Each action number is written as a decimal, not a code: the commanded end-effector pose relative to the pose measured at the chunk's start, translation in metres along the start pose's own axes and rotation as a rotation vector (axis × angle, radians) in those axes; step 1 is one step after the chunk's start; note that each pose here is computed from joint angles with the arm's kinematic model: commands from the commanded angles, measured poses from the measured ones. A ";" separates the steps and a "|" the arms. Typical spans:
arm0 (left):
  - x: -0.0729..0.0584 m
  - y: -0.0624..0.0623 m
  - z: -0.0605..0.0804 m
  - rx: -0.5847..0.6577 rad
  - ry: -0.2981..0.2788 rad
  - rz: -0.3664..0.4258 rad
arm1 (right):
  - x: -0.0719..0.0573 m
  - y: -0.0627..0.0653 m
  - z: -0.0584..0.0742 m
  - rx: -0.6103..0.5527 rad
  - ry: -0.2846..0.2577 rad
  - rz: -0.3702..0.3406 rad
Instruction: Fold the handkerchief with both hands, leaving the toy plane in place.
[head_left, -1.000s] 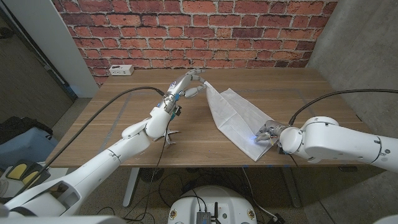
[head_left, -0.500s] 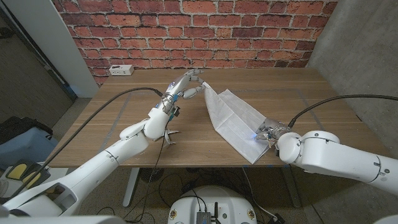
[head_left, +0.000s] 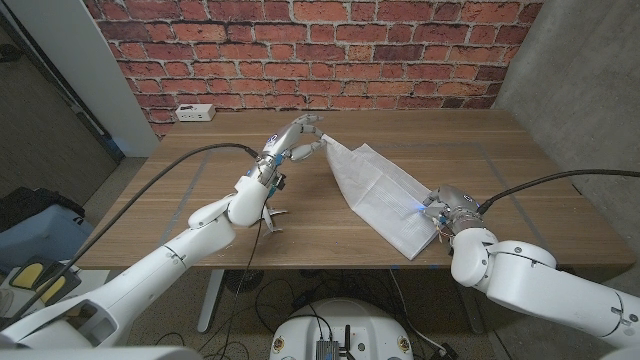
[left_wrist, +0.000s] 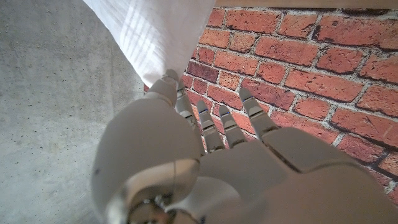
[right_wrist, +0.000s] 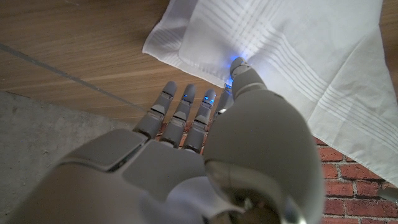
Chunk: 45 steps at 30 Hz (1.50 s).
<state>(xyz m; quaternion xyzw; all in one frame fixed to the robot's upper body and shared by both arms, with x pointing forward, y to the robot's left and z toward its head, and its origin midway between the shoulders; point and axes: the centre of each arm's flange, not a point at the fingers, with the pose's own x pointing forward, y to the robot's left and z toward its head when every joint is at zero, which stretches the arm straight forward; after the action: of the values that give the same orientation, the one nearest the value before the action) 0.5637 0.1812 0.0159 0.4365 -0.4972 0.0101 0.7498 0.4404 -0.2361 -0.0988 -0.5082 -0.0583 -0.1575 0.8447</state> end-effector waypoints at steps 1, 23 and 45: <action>-0.004 0.000 -0.002 0.004 0.017 -0.006 | -0.014 -0.013 -0.009 0.024 0.016 -0.125; 0.025 -0.008 -0.012 -0.026 0.050 -0.135 | -0.024 -0.031 -0.007 -0.006 -0.012 -0.367; 0.046 -0.017 -0.016 -0.012 0.049 -0.168 | 0.008 -0.046 0.003 -0.093 -0.031 -0.436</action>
<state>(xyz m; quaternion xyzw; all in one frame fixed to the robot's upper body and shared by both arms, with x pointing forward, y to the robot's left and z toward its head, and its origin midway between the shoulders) 0.5984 0.1673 0.0310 0.4629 -0.4442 -0.0411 0.7659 0.4202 -0.2521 -0.0681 -0.5110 -0.1661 -0.3193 0.7806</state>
